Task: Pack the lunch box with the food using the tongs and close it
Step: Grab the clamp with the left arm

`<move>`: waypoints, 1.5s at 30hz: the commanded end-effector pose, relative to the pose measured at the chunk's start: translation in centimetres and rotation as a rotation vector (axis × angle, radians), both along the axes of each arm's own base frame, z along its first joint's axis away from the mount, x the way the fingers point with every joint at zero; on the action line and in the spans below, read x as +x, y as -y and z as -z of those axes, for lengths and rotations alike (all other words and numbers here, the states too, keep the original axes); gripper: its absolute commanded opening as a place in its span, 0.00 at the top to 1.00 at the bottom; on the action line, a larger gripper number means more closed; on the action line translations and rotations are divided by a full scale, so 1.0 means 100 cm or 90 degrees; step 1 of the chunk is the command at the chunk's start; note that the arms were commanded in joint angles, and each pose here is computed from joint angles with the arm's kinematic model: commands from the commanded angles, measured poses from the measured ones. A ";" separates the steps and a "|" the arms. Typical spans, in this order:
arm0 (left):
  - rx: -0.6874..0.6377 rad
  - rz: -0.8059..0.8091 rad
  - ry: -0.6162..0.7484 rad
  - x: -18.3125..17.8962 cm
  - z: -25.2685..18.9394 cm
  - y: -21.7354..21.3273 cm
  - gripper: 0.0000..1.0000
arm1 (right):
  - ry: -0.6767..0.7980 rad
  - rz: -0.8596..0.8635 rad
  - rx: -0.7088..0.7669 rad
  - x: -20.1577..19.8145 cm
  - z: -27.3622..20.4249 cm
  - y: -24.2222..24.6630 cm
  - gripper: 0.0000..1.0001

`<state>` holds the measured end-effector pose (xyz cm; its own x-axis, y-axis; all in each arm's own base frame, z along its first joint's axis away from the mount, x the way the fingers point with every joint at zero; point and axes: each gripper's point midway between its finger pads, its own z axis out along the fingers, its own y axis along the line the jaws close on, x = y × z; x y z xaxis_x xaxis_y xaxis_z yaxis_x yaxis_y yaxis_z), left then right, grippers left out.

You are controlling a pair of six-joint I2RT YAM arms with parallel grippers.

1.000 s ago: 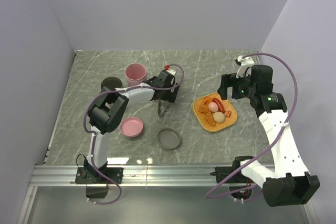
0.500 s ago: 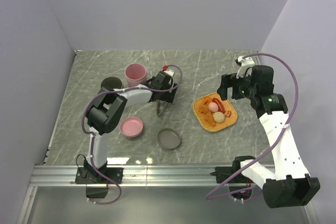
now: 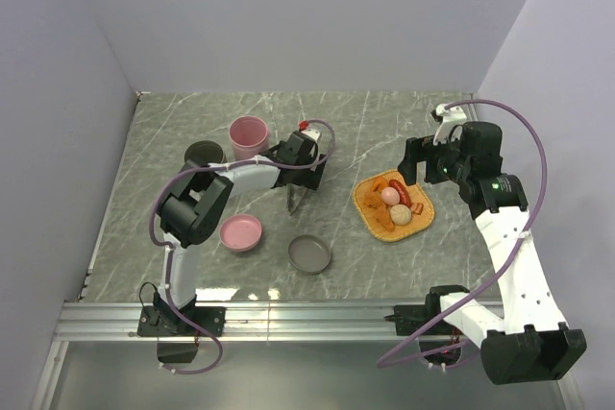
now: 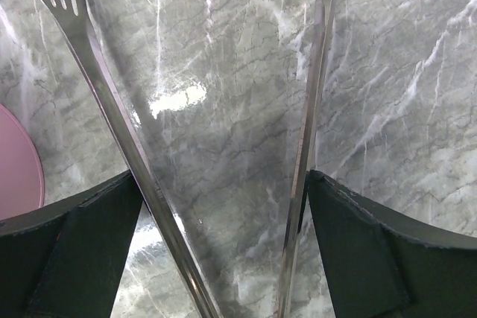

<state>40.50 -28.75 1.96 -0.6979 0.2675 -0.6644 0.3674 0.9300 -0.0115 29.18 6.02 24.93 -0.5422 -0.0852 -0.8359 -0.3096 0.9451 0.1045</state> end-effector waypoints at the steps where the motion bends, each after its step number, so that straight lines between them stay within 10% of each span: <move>1: 0.146 0.062 -0.194 -0.081 0.070 -0.043 0.03 | 0.035 0.004 -0.002 0.000 -0.010 0.002 0.01; 17: 0.087 0.150 -0.132 -0.066 0.004 -0.016 0.29 | 0.036 -0.011 0.022 0.000 -0.016 -0.005 0.01; 45: -0.154 0.415 -0.043 -0.101 -0.211 0.031 0.33 | 0.174 -0.084 -0.089 -0.001 -0.050 -0.002 0.00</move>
